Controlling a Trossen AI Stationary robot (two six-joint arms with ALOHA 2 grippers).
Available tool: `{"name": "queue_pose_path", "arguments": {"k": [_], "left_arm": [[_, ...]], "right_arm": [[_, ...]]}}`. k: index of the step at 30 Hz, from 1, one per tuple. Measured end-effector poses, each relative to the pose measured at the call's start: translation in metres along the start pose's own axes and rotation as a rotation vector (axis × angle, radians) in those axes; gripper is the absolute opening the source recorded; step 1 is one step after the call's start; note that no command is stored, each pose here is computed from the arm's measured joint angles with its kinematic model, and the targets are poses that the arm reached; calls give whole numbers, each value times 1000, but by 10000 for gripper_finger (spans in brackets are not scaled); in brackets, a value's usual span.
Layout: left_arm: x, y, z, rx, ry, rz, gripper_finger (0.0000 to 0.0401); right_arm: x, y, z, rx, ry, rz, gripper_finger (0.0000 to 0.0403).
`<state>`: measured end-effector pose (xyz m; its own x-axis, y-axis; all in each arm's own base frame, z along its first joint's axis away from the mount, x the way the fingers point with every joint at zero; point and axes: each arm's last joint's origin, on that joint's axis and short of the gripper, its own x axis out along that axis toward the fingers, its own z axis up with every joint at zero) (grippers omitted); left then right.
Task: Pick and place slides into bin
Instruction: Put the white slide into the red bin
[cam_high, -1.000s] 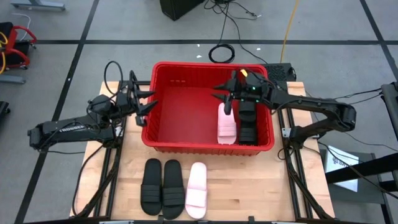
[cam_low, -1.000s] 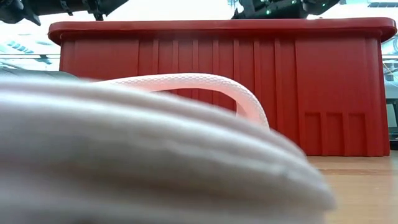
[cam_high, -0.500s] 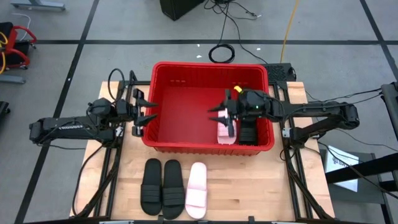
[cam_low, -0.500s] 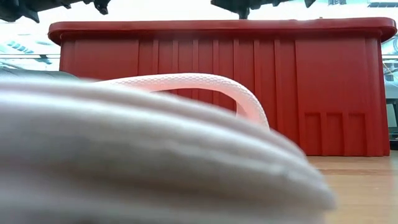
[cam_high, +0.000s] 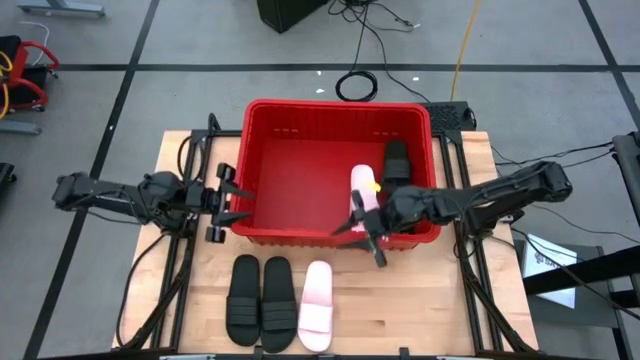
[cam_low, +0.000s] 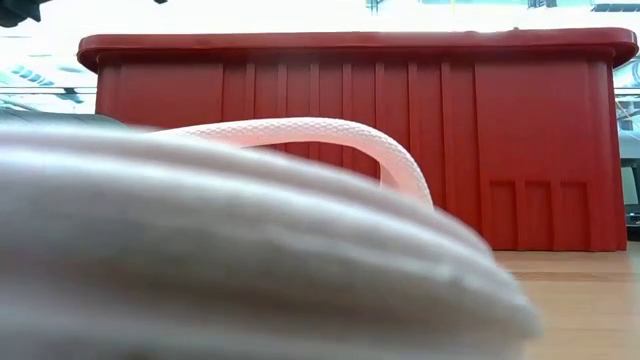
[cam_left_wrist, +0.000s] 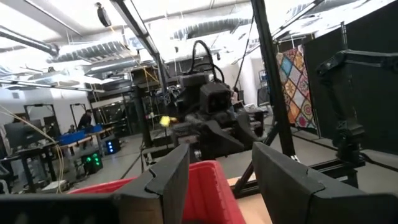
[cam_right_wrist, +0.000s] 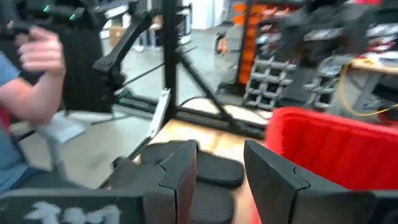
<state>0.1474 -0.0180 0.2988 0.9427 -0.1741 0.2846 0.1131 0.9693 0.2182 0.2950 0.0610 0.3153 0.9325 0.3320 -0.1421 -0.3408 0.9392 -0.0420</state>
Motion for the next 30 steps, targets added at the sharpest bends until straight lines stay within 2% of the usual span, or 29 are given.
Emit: {"name": "queue_pose_path", "arguments": {"k": [6, 10, 12, 15, 20, 27, 30], "left_arm": [[0, -14, 2, -50, -1, -44, 184], [0, -25, 4, -95, -4, -116, 184], [-1, -30, 4, -122, 6, -153, 184], [-2, -38, 3, -208, 30, -208, 184], [-5, -49, 7, -253, 16, -276, 184], [-2, -59, 7, -251, 34, -235, 184], [0, -59, 8, -237, 8, -204, 184]], "right_arm": [[21, 27, -15, -13, 50, -32, 125], [33, 40, -16, -21, -21, -10, 125], [36, 44, -15, 19, -64, 3, 125], [39, 54, -20, 78, -34, 33, 125], [44, 77, -29, 89, 12, 62, 125], [42, 94, -33, 78, 45, -57, 125], [42, 95, -37, 120, 81, -67, 125]]}}
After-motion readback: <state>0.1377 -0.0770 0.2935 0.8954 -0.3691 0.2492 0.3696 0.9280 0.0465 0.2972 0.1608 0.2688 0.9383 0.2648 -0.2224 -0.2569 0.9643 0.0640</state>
